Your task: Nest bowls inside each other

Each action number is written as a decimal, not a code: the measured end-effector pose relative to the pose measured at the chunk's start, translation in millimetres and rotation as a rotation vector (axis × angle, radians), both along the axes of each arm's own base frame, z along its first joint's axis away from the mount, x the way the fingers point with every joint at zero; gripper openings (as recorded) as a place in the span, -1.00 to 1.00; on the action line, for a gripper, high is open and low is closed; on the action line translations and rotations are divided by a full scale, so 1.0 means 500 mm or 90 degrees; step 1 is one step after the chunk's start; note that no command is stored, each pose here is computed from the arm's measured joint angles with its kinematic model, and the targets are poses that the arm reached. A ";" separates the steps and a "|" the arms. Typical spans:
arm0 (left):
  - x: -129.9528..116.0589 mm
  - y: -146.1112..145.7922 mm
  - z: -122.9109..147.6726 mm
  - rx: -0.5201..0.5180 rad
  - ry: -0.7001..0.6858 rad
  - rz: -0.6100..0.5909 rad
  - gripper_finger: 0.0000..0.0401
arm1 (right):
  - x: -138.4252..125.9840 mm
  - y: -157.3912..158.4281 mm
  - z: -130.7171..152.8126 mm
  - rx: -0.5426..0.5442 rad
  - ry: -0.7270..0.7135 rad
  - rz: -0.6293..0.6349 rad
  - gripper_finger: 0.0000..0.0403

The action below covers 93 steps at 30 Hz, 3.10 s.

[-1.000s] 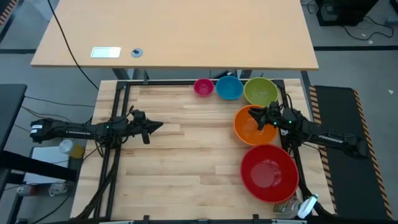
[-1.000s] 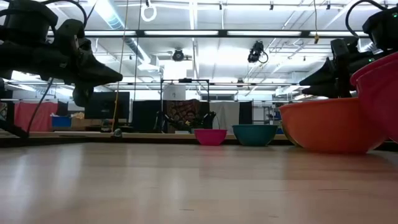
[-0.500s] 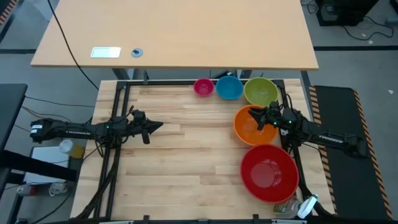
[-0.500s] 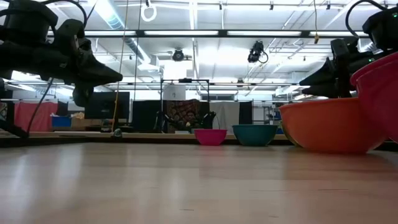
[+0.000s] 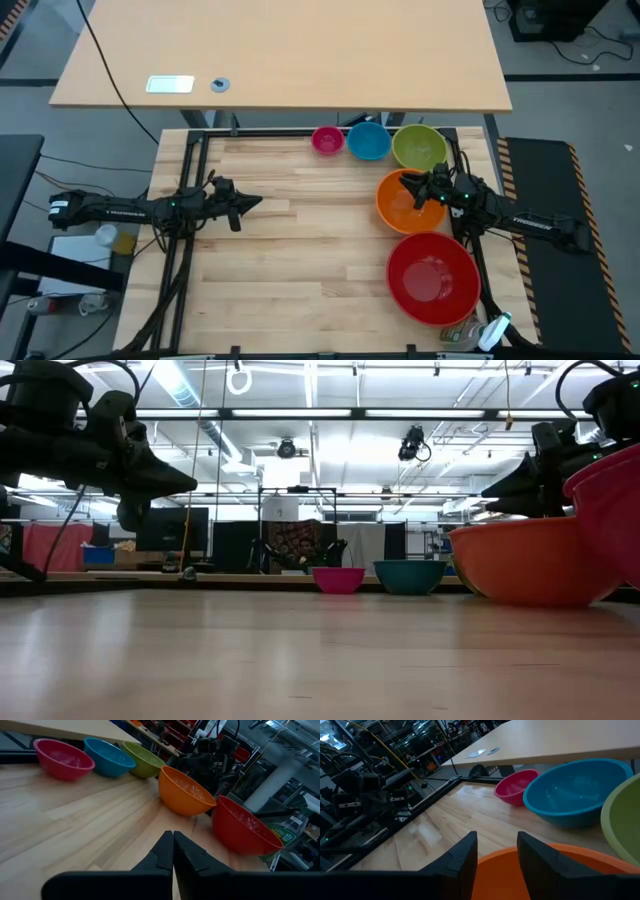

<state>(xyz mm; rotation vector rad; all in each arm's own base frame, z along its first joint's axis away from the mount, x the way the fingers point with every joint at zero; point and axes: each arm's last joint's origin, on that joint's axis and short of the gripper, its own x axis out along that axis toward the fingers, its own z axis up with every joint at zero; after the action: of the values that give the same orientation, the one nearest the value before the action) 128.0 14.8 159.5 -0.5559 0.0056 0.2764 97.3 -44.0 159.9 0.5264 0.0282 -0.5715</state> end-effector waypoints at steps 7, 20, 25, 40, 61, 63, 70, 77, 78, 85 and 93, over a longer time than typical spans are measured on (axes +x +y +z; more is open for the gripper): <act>0.000 0.000 0.000 0.000 0.000 0.000 -0.96 | 0.000 0.000 0.000 0.000 0.000 0.000 -0.27; -0.005 0.010 0.044 -0.032 -0.160 0.109 -0.96 | 0.000 0.000 0.000 0.000 0.000 0.000 -0.27; -0.005 0.010 0.045 0.041 -0.136 0.116 -0.96 | 0.000 0.000 0.000 0.000 0.000 0.000 -0.27; -0.022 0.013 0.095 -0.221 -0.414 0.123 -0.96 | -0.005 -0.005 0.073 0.015 -0.290 -0.066 -0.27; 0.078 0.049 0.268 -0.136 -0.141 0.219 -0.95 | 0.054 -0.015 0.368 0.079 0.302 0.137 -0.27; 0.085 0.051 0.266 -0.135 -0.134 0.222 -0.95 | 0.077 -0.018 0.375 0.094 0.271 0.187 -0.27; 0.089 0.054 0.261 -0.135 -0.127 0.227 -0.95 | 0.136 -0.026 0.386 0.124 0.166 0.337 -0.27; 0.089 0.054 0.258 -0.137 -0.118 0.236 -0.67 | 0.129 -0.054 0.318 0.213 0.389 0.141 -0.28; 0.089 0.054 0.258 -0.137 -0.116 0.236 -0.60 | 0.122 -0.057 0.305 0.243 0.436 0.097 -0.28; 0.091 0.052 0.256 -0.122 -0.099 0.202 -0.17 | 0.081 -0.072 0.254 0.332 0.702 -0.083 -0.26; 0.091 0.050 0.257 -0.097 -0.088 0.182 -0.11 | 0.065 -0.102 0.234 0.383 0.761 -0.114 -0.05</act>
<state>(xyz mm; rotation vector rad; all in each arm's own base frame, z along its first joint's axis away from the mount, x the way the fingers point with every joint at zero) 173.3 39.8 288.0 -0.7280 -0.1886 0.5178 129.8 -94.8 276.9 0.7009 1.3310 -0.9936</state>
